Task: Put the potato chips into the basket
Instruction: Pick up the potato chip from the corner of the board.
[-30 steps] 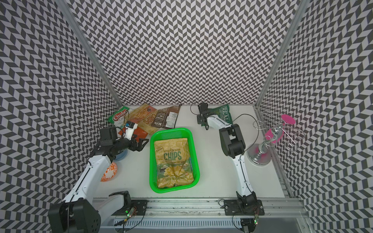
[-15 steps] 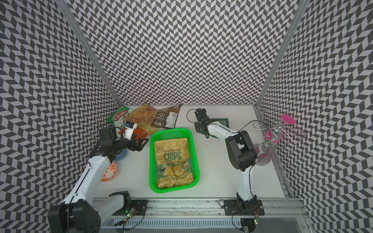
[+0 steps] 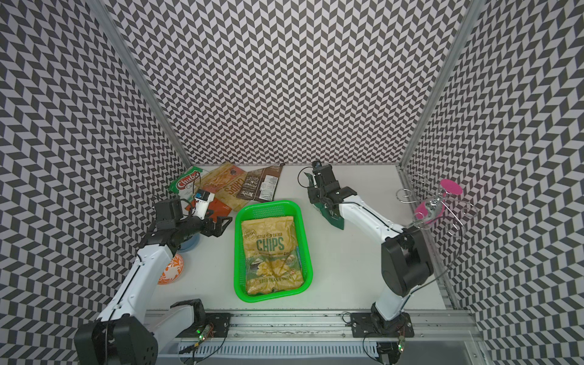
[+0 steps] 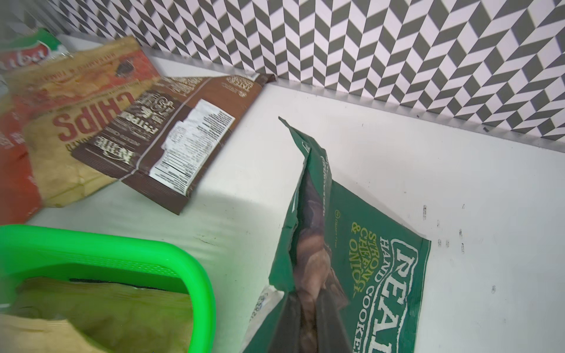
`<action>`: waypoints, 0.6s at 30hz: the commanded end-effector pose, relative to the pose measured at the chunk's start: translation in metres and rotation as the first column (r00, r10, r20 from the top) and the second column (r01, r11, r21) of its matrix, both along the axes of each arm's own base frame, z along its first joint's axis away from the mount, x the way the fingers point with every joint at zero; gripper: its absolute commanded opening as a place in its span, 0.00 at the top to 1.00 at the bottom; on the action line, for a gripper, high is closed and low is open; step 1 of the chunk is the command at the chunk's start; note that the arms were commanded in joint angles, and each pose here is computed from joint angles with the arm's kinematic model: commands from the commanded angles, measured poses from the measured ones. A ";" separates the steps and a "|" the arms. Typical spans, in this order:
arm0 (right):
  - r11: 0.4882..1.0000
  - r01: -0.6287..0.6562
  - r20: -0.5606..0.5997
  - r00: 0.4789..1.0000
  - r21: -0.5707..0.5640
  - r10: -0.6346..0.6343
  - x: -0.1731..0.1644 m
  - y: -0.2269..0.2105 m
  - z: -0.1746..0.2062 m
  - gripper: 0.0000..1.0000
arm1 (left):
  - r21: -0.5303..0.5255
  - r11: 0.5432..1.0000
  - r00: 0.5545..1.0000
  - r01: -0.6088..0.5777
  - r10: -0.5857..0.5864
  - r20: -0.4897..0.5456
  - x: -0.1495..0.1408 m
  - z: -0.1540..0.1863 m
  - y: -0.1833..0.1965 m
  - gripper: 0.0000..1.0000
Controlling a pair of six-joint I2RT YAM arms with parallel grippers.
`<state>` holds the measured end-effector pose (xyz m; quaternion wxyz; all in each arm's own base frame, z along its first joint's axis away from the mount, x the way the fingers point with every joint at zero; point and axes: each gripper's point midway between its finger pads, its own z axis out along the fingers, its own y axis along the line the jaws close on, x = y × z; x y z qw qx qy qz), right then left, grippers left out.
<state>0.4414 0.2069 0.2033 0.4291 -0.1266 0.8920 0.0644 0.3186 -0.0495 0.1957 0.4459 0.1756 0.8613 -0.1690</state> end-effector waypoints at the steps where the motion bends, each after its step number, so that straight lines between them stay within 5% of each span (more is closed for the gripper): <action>1: 0.997 -0.009 0.134 0.991 0.082 -0.002 -0.002 0.005 0.061 1.00 | 0.004 1.000 1.000 -0.006 0.005 0.027 0.000 0.005 0.002 0.01; 11: 0.967 -0.211 0.331 0.931 0.141 0.154 -0.049 0.033 0.144 1.00 | 0.003 1.000 1.000 -0.005 0.005 0.028 0.001 0.005 0.002 0.01; 18: 0.846 -0.528 0.378 0.799 0.069 0.468 -0.105 0.103 0.162 1.00 | -0.001 1.000 1.000 -0.003 0.003 0.022 0.000 0.004 0.002 0.01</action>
